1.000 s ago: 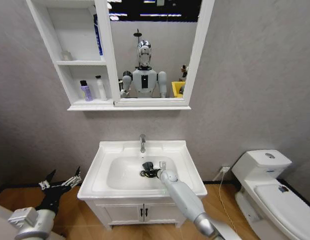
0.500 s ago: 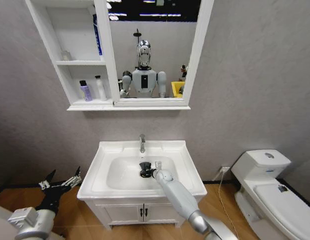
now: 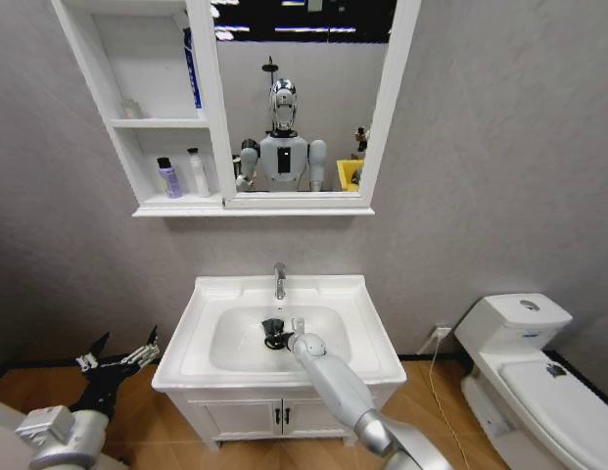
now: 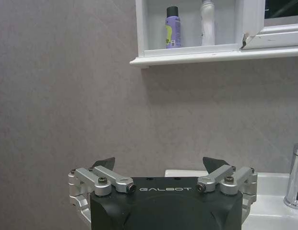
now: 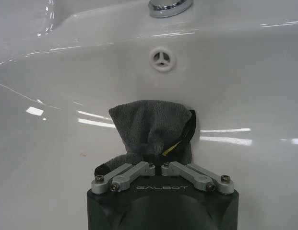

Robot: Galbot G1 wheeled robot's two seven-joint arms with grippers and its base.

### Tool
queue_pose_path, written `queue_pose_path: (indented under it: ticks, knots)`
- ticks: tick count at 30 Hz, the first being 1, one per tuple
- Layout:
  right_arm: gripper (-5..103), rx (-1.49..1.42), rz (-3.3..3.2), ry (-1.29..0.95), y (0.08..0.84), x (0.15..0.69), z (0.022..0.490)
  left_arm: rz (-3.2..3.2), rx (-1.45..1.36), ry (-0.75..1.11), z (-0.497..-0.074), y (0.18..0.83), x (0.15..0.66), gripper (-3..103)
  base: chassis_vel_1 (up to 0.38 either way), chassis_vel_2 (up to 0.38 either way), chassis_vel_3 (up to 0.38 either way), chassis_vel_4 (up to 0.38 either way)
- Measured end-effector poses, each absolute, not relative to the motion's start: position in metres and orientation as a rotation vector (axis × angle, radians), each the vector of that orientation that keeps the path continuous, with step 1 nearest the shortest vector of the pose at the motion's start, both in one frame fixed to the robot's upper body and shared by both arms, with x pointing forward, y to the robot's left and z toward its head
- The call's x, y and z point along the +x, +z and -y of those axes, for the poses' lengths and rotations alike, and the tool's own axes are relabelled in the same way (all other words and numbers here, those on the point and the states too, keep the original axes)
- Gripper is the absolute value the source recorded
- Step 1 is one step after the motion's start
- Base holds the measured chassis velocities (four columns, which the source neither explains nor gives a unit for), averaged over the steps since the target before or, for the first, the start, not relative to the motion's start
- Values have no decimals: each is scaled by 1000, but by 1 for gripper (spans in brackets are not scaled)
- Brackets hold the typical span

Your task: Move facial cleanser and shampoo from washbasin to cabinet, then wipe washbasin with towel.

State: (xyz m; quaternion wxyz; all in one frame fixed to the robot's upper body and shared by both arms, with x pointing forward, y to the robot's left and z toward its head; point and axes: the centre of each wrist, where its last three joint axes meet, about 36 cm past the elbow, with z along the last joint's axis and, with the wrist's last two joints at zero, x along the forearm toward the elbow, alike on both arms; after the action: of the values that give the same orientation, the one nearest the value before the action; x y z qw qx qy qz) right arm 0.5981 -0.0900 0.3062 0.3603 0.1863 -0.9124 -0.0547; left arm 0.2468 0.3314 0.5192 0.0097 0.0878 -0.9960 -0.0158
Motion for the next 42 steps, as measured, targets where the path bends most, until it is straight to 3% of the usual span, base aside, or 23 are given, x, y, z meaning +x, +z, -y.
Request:
queue_pose_path:
  ticks: [5, 12, 24, 30, 42]
  knots:
    - [1, 440, 2364, -124, 313, 596, 124, 3110, 274, -49, -331, 519, 247, 100, 0, 0, 0, 0]
    - [1, 431, 2367, -127, 316, 598, 129, 3110, 274, -49, -331, 519, 247, 100, 0, 0, 0, 0]
    - [1, 556, 2324, -129, 312, 598, 51, 3110, 274, -49, -331, 519, 247, 100, 0, 0, 0, 0]
    - [1, 579, 2317, -134, 314, 597, 36, 3110, 274, -49, -331, 519, 247, 100, 0, 0, 0, 0]
    - [1, 457, 2342, -134, 311, 595, 103, 3110, 274, -49, -331, 519, 247, 100, 0, 0, 0, 0]
